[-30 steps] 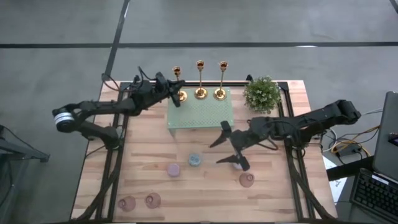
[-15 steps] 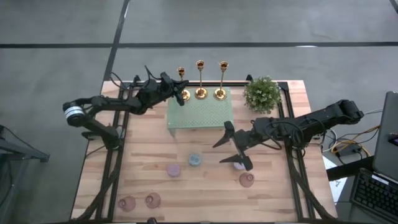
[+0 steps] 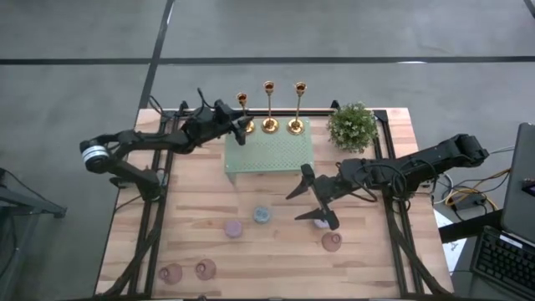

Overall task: Pick & Place candle stick holders
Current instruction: Put the blue scented candle on the shelf

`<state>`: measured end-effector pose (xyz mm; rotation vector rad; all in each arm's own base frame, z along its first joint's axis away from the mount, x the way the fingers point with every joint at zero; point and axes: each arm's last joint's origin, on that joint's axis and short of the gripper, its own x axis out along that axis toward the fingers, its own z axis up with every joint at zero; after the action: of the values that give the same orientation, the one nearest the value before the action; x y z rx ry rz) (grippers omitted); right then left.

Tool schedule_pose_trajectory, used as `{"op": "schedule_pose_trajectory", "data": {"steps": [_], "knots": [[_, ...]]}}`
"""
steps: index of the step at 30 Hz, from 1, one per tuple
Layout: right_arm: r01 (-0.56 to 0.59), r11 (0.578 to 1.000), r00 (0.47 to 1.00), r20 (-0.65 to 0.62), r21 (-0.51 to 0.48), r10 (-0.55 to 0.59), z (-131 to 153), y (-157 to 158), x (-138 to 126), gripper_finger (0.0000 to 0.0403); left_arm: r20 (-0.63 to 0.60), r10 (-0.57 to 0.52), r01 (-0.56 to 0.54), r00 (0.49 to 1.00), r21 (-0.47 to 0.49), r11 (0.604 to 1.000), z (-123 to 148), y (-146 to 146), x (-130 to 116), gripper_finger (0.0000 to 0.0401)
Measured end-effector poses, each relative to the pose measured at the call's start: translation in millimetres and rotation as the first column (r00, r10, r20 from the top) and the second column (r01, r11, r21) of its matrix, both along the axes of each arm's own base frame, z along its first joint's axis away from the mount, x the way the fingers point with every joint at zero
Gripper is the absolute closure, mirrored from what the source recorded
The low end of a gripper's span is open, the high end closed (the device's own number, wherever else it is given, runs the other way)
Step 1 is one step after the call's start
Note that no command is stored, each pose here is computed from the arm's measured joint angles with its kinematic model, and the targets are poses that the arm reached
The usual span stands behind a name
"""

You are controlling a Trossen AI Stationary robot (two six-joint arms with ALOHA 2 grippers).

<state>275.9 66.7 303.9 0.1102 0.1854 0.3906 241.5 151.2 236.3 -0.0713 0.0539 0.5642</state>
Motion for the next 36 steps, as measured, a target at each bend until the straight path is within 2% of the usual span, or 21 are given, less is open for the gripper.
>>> {"op": "schedule_pose_trajectory", "data": {"steps": [4, 7, 9, 13, 16, 20, 22, 23, 25, 29, 36], "knots": [[-0.011, 1.000, 1.000, -0.004, -0.001, 0.011, -0.4, 2.5, -0.8, 0.0119, -0.073, -0.033, 0.032, 0.997, -0.014, 0.999, 11.6, -10.1, -14.6, 0.0204], [-0.018, 1.000, 1.000, -0.001, -0.007, 0.018, -0.4, 4.0, -1.6, 0.0122, -0.144, -0.049, 0.046, 0.988, -0.025, 0.999, 20.4, -20.2, -30.1, 0.0189], [-0.019, 1.000, 1.000, 0.000, -0.009, 0.019, -0.4, 4.3, -1.6, 0.0122, -0.172, -0.106, 0.098, 0.979, -0.055, 0.994, 25.6, -29.1, -40.6, 0.0187], [-0.020, 1.000, 1.000, -0.001, -0.009, 0.020, -0.6, 4.5, -1.7, 0.0117, -0.195, -0.271, 0.246, 0.943, -0.143, 0.959, 31.8, -51.6, -56.6, 0.0199], [-0.020, 1.000, 1.000, -0.002, -0.010, 0.020, -0.8, 4.6, -1.6, 0.0114, -0.147, -0.389, 0.368, 0.909, -0.151, 0.917, 35.5, -71.3, -61.6, 0.0238], [-0.024, 1.000, 1.000, -0.001, -0.010, 0.024, -0.8, 5.9, -1.9, 0.0113, -0.067, -0.549, 0.540, 0.833, -0.115, 0.834, 33.7, -103.3, -56.5, 0.0328], [-0.028, 1.000, 1.000, -0.001, -0.010, 0.028, -0.6, 6.6, -2.3, 0.0115, -0.075, -0.581, 0.574, 0.810, -0.102, 0.813, 30.0, -117.7, -53.0, 0.0378], [-0.030, 1.000, 1.000, -0.001, -0.010, 0.030, -0.6, 7.2, -2.4, 0.0117, -0.073, -0.590, 0.584, 0.804, -0.088, 0.807, 29.0, -124.7, -50.3, 0.0388], [-0.029, 1.000, 1.000, 0.000, -0.010, 0.029, -0.6, 7.1, -2.4, 0.0121, -0.051, -0.615, 0.613, 0.787, -0.051, 0.788, 29.9, -138.3, -44.0, 0.0392], [-0.029, 1.000, 1.000, 0.002, -0.009, 0.029, -0.3, 7.0, -2.3, 0.0128, -0.008, -0.689, 0.689, 0.725, 0.015, 0.725, 30.2, -159.2, -30.1, 0.0397], [-0.029, 1.000, 1.000, 0.003, -0.009, 0.029, -0.2, 7.1, -2.3, 0.0136, -0.005, -0.692, 0.692, 0.722, 0.004, 0.722, 12.9, -167.8, 2.6, 0.0398]]}}
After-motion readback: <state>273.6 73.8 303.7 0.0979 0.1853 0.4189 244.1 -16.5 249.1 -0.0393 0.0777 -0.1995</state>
